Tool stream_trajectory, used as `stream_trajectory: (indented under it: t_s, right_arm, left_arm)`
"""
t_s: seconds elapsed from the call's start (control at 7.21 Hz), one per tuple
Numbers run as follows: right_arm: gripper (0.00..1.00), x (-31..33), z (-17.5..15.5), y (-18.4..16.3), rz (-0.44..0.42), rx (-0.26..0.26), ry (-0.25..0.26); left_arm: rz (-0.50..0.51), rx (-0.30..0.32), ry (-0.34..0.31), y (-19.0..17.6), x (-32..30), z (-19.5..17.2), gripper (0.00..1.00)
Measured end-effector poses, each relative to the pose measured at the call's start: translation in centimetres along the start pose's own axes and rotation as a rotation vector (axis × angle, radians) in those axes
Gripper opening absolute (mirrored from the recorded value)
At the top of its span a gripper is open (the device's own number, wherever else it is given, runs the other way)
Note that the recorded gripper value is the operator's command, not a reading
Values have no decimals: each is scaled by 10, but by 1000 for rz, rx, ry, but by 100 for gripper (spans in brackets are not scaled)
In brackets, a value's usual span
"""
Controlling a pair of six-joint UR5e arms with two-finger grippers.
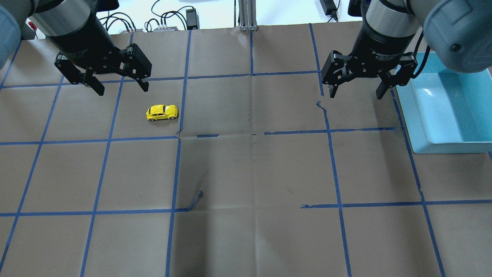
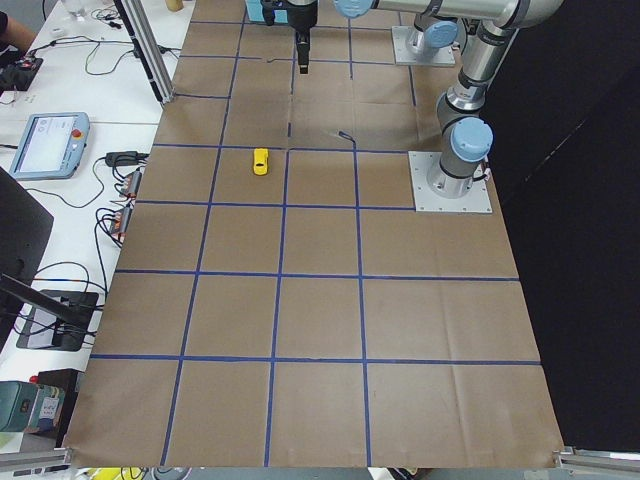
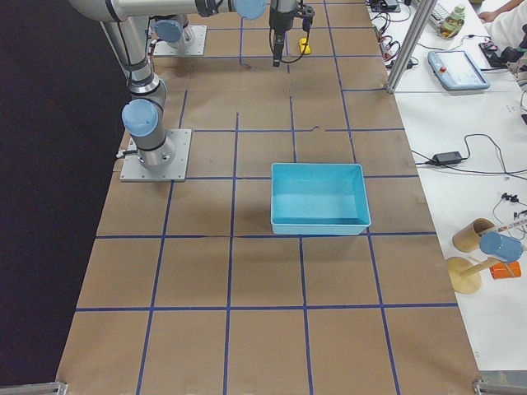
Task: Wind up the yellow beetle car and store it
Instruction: 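Lower the left gripper down onto the yellow beetle car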
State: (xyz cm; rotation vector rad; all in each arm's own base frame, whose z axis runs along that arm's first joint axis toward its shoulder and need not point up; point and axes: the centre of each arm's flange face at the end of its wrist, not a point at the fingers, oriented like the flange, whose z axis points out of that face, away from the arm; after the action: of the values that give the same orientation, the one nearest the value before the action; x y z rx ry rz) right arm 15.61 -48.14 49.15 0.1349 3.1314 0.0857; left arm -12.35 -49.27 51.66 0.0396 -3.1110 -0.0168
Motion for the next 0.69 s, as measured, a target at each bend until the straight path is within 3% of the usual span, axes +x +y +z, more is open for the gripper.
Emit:
stream_trajectory:
  t_s: [0.55,0.69]
  right_arm:
    - [100,0,0,1,-1,-6,0]
    - [100,0,0,1,-1,-5,0]
  left_arm:
    - [27,-3,2,4,-1,5,98]
    - [82,-2,3,4,-1,4,98]
